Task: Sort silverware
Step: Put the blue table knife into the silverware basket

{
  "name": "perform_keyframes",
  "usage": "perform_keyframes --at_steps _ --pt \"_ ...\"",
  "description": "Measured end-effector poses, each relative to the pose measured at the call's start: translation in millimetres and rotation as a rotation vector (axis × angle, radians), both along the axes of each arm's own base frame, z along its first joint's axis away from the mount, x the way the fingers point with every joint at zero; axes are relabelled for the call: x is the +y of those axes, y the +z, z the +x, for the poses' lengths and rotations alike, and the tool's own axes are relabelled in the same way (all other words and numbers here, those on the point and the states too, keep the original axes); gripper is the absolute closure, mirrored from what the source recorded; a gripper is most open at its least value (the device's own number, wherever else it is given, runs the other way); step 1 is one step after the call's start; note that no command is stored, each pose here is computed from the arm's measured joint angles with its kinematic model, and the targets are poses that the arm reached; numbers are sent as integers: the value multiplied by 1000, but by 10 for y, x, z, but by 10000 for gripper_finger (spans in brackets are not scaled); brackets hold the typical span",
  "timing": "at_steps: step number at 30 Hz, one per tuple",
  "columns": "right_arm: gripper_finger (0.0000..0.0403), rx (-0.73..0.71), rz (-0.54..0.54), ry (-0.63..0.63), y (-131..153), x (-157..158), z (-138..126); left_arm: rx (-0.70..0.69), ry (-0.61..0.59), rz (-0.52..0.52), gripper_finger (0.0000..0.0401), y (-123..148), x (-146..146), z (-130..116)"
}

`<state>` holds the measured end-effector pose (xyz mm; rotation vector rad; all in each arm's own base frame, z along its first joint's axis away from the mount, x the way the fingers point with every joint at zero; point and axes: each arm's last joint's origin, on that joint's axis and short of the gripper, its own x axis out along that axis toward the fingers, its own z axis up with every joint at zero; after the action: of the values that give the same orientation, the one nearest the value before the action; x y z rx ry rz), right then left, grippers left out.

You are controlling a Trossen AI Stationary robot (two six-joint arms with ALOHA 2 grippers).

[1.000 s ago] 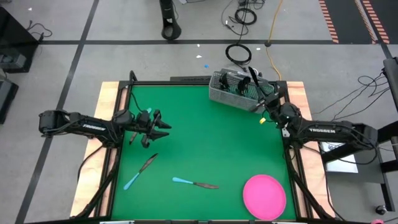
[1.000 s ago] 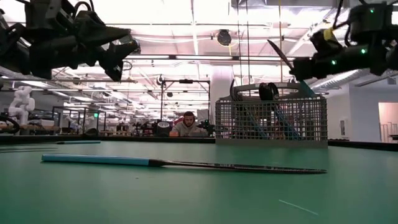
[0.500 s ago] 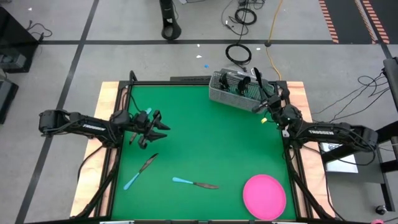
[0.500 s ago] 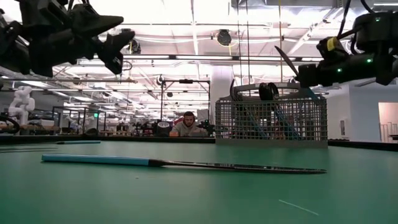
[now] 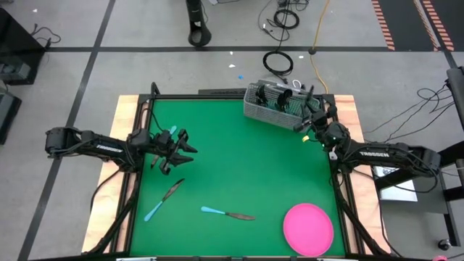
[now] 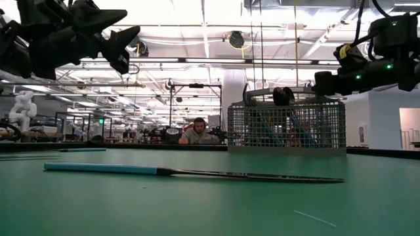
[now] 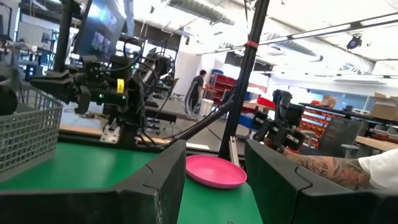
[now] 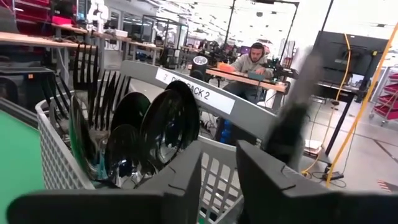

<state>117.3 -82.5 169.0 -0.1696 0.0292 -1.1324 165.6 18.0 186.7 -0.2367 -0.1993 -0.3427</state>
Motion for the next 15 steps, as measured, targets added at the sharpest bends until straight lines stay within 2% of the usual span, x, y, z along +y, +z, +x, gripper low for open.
perform_keyframes --at_steps 10,15 --pt "289 -39 9 15 20 7 5 -16 -22 6 235 16 -10 -6" --pt "289 -77 -16 63 154 49 73 -15 -24 7 235 15 -11 -6"
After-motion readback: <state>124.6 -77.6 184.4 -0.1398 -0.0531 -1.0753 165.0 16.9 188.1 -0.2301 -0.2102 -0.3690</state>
